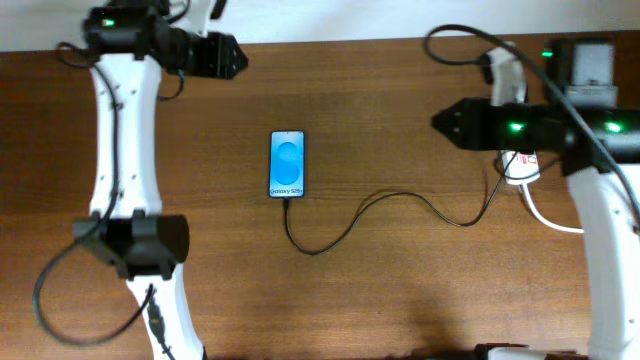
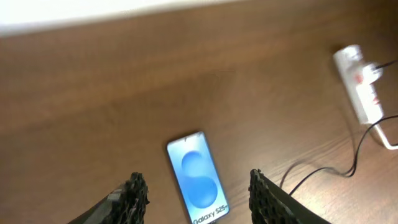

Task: Plug charger to phone and switch on socket
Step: 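Move the right gripper to the power strip switch beside the charger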

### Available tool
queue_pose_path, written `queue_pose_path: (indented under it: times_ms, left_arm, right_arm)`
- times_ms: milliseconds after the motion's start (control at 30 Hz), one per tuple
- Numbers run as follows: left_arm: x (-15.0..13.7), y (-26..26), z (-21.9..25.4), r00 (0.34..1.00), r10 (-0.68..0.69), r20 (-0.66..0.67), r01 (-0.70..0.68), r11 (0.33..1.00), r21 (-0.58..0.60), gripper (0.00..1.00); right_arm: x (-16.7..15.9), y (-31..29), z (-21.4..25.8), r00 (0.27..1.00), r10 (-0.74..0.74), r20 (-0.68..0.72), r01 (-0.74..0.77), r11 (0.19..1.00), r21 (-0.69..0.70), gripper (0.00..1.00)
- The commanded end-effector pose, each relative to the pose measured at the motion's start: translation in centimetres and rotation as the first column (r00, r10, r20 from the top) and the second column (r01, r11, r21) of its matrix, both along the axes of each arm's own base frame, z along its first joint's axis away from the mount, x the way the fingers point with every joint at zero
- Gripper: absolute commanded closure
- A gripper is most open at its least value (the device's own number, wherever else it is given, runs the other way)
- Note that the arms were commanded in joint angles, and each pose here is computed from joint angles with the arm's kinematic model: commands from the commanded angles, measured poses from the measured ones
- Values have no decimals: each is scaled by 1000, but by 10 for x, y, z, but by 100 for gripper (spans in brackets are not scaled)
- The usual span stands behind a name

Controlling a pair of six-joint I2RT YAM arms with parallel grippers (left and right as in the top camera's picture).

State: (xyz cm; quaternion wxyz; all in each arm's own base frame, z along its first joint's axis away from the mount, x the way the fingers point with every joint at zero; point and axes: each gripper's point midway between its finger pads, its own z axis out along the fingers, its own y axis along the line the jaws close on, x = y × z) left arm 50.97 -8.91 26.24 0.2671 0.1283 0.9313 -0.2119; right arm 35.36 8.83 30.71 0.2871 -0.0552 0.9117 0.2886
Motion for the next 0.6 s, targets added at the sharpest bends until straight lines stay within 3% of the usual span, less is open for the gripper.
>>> queue_pose_path:
  times_ms: [0,33,133,233,333,367,567]
  left_arm:
    - [-27,0,90,976,-26,218,24,1000,12,28]
    - [-34,1,95,975,-23,222,20,1000,16,23]
    - [-39,2,92,980,-20,196,17,1000,20,1]
    - [-41,-4,92,980,-31,194,28,999,19,1]
    - [-41,-5,93,980,-36,194,35,999,11,1]
    - [-41,-5,93,980,-36,194,34,999,11,1]
    - [-41,-5,92,980,-36,194,35,999,11,1]
  right_arm:
    - [-9,-61,13,986,-165,36,168,983,-76,61]
    - [-12,-89,4,967,-255,8,253,958,-135,61]
    - [-18,-153,-18,892,-449,-49,424,871,-247,38]
    - [-22,-193,-28,832,-549,-81,516,820,-248,36]
    - [-10,-205,-56,811,-562,-162,516,818,-253,35]
    - [-7,-207,-68,805,-560,-197,509,822,-255,43]
    - [12,-258,-92,717,-681,-151,605,715,-349,36]
